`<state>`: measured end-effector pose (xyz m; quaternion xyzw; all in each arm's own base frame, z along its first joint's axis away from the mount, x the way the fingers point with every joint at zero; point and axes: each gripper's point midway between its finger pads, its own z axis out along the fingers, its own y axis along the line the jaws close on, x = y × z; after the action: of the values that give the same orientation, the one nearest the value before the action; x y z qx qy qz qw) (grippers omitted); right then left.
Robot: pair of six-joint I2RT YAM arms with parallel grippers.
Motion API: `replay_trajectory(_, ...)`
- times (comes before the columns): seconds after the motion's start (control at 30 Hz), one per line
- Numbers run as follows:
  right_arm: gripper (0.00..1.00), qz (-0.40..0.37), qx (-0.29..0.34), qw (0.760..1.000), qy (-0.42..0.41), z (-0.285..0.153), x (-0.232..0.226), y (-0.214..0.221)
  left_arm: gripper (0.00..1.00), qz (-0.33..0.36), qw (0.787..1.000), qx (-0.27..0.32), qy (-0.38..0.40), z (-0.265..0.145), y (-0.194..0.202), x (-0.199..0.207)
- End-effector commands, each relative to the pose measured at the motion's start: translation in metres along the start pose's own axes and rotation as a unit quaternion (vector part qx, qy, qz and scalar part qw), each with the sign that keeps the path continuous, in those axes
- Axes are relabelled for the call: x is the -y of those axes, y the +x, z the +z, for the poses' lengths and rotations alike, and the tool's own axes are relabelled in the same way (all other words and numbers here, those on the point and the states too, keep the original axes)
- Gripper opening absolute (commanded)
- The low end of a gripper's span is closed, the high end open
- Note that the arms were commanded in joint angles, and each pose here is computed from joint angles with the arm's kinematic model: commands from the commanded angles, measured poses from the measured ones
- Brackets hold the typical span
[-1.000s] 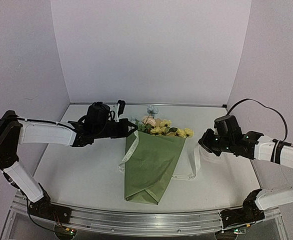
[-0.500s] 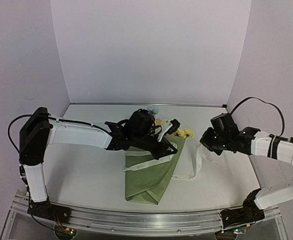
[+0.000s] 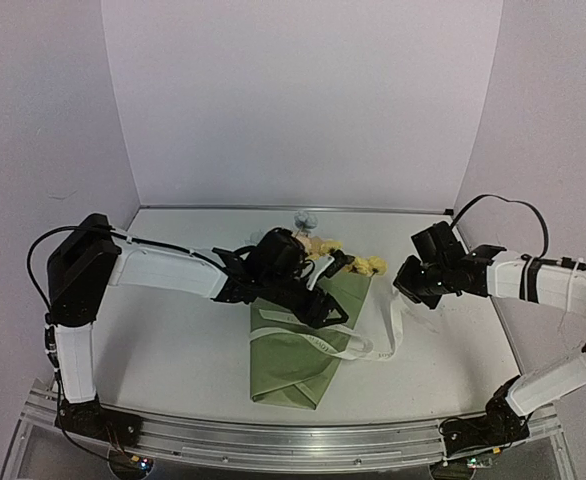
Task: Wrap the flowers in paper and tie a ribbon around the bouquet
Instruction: Place the left side of the ribbon on the folded bouquet.
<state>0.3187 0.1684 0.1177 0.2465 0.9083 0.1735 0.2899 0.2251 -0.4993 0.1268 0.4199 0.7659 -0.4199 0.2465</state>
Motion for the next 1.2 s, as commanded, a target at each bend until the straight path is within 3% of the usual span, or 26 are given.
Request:
replay_trajectory(0.0,0.02,-0.017,-0.002,1.0,0.006,0.004,-0.001,-0.001,0.59,-0.092,0.988,0.127,-0.007,-0.067,-0.071,0.002)
replay_trajectory(0.1,0.03,-0.032,0.0,0.999,0.007,0.003,-0.002,-0.002,0.58,-0.176,0.966,0.126,-0.14,-0.093,-0.057,-0.049)
replay_trajectory(0.2,0.03,-0.042,-0.001,0.999,0.005,0.003,-0.004,-0.003,0.57,-0.22,0.935,0.067,-0.269,-0.11,-0.015,-0.09)
replay_trajectory(0.4,0.03,-0.052,0.003,0.999,0.002,-0.002,-0.008,-0.007,0.59,-0.269,0.896,-0.034,-0.352,-0.109,0.046,-0.12)
replay_trajectory(0.53,0.04,-0.052,0.007,0.999,0.0,-0.006,-0.007,-0.008,0.6,-0.302,0.883,-0.053,-0.356,-0.102,0.067,-0.129)
replay_trajectory(0.8,0.04,-0.05,0.009,0.999,-0.008,-0.013,-0.007,-0.009,0.63,-0.329,0.883,-0.065,-0.328,-0.081,0.079,-0.132)
replay_trajectory(1.0,0.05,-0.05,0.014,0.999,-0.008,-0.016,-0.005,-0.009,0.53,-0.333,0.888,-0.071,-0.309,-0.067,0.079,-0.132)
replay_trajectory(1.17,0.05,-0.049,0.015,0.999,-0.007,-0.016,-0.004,-0.01,0.36,-0.329,0.891,-0.068,-0.305,-0.064,0.073,-0.132)
